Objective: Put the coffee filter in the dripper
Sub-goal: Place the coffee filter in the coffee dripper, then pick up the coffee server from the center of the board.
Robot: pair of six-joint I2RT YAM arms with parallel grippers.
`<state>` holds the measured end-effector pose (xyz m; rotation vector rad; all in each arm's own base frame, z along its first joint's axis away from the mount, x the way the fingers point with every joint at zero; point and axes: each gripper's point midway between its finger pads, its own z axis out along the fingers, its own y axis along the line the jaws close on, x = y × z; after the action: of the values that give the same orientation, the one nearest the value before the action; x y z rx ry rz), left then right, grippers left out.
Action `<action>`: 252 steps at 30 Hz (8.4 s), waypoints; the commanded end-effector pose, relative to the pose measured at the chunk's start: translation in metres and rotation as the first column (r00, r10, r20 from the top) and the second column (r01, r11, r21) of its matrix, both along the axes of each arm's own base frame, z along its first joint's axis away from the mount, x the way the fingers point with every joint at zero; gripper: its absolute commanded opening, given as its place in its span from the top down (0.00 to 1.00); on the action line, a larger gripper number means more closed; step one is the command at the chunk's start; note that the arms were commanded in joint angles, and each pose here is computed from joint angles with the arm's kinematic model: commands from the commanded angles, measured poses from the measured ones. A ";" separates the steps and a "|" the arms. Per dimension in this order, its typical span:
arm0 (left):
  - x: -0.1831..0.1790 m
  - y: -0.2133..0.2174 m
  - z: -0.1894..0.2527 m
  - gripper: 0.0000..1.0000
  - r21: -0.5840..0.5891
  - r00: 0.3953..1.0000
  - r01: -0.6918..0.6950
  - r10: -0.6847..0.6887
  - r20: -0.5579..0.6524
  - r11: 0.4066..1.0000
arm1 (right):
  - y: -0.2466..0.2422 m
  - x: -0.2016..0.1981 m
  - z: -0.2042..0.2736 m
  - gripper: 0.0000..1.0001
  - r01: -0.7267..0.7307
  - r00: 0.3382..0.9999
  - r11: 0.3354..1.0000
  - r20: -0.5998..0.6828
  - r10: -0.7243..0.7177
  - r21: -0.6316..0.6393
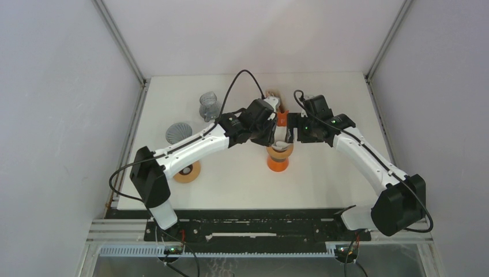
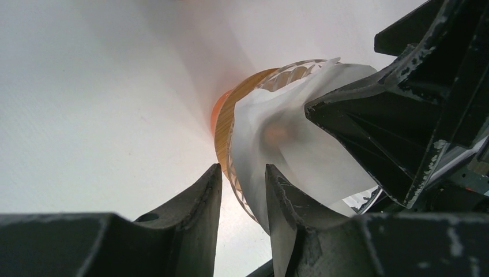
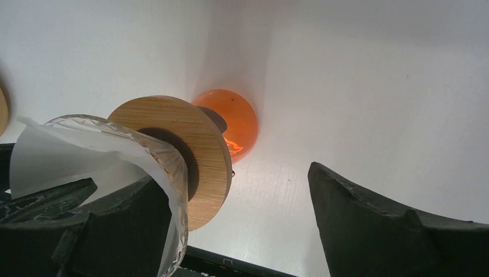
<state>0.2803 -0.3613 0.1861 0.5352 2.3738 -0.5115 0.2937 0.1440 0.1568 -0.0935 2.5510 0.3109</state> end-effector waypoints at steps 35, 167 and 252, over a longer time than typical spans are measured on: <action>0.021 0.007 0.064 0.44 -0.087 0.989 -0.052 0.064 0.135 0.995 | 0.006 0.004 0.030 0.10 -0.018 0.997 0.998 0.080 0.013 0.056; 0.017 0.012 0.080 0.42 -0.180 0.986 -0.067 0.093 0.141 0.981 | 0.023 0.005 0.066 0.09 -0.085 0.980 0.982 0.191 0.051 0.171; 0.229 0.255 -0.090 0.79 0.218 0.869 -0.494 0.488 0.086 0.842 | -0.116 -0.083 0.143 0.00 0.227 0.565 0.953 0.770 -0.296 0.200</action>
<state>0.4986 -0.0985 0.0655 -0.0555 2.5048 0.0750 0.2091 0.0304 0.2896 0.1496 1.6498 0.1890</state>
